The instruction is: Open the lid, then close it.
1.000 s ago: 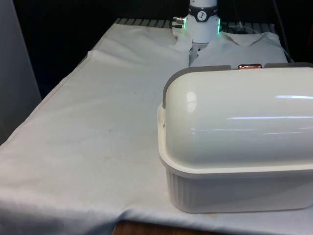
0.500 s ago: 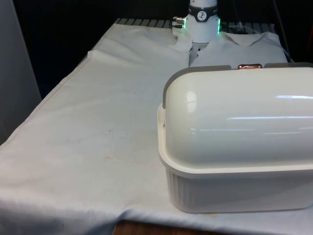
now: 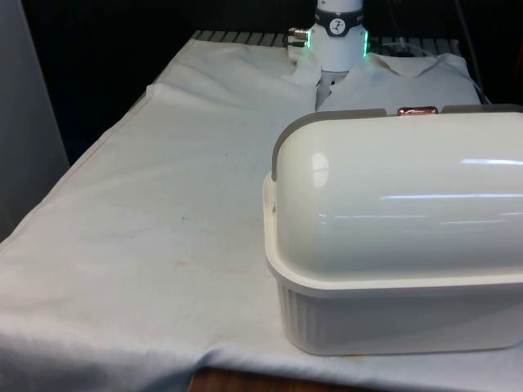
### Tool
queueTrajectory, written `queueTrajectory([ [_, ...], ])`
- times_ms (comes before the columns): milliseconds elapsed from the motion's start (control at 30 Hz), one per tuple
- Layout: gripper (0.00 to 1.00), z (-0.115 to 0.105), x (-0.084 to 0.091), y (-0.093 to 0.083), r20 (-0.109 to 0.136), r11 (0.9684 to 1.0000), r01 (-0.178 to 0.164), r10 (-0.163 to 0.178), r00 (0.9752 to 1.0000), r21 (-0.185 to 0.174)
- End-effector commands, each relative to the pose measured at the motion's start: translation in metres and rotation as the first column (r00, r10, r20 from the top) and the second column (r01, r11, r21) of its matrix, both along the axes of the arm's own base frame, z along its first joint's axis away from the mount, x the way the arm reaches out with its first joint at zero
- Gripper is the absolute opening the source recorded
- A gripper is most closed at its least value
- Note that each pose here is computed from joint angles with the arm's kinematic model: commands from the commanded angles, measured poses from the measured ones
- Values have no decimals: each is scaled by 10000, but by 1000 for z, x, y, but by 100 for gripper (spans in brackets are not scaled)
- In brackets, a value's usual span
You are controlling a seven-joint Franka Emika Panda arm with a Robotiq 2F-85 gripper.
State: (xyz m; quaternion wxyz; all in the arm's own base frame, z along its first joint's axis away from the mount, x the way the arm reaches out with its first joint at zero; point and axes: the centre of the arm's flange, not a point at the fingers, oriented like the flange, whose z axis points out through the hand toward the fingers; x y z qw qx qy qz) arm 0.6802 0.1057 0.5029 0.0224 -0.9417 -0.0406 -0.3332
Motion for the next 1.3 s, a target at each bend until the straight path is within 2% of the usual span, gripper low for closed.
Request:
queueTrajectory([
  [0,100,-1,3,0,9,10000,33,-33,10000,-48],
  [133,99,-2,10,2,57,10000,20,-20,10000,-89],
  [233,86,-3,11,3,88,10000,-22,22,10000,-43],
  [267,86,-3,13,2,79,9999,26,-26,10000,-97],
  [333,67,-2,14,3,100,9999,28,-27,9999,-100],
  [500,43,-3,14,3,102,9999,24,-22,9999,-111],
  [533,33,-3,15,3,92,9999,24,-22,10000,-114],
  [567,28,-3,13,4,102,10000,-32,33,9999,-65],
  [600,28,-3,15,3,94,9999,20,-18,10000,-123],
  [800,0,-13,18,6,170,9999,2,0,9999,-142],
  [833,0,-16,18,8,190,9999,-14,17,9998,-137],
  [867,0,-12,16,7,95,9999,-65,66,9999,-84],
  [900,0,-18,19,8,212,9999,-15,18,9998,-143],
  [1133,0,-39,23,13,378,9999,-70,76,9993,-158],
  [1167,0,-38,23,14,260,9999,-139,141,9996,-92],
  [1200,0,-41,23,13,379,9998,-72,78,9993,-160],
  [1267,0,-47,24,14,361,9998,-109,115,9993,-185],
])
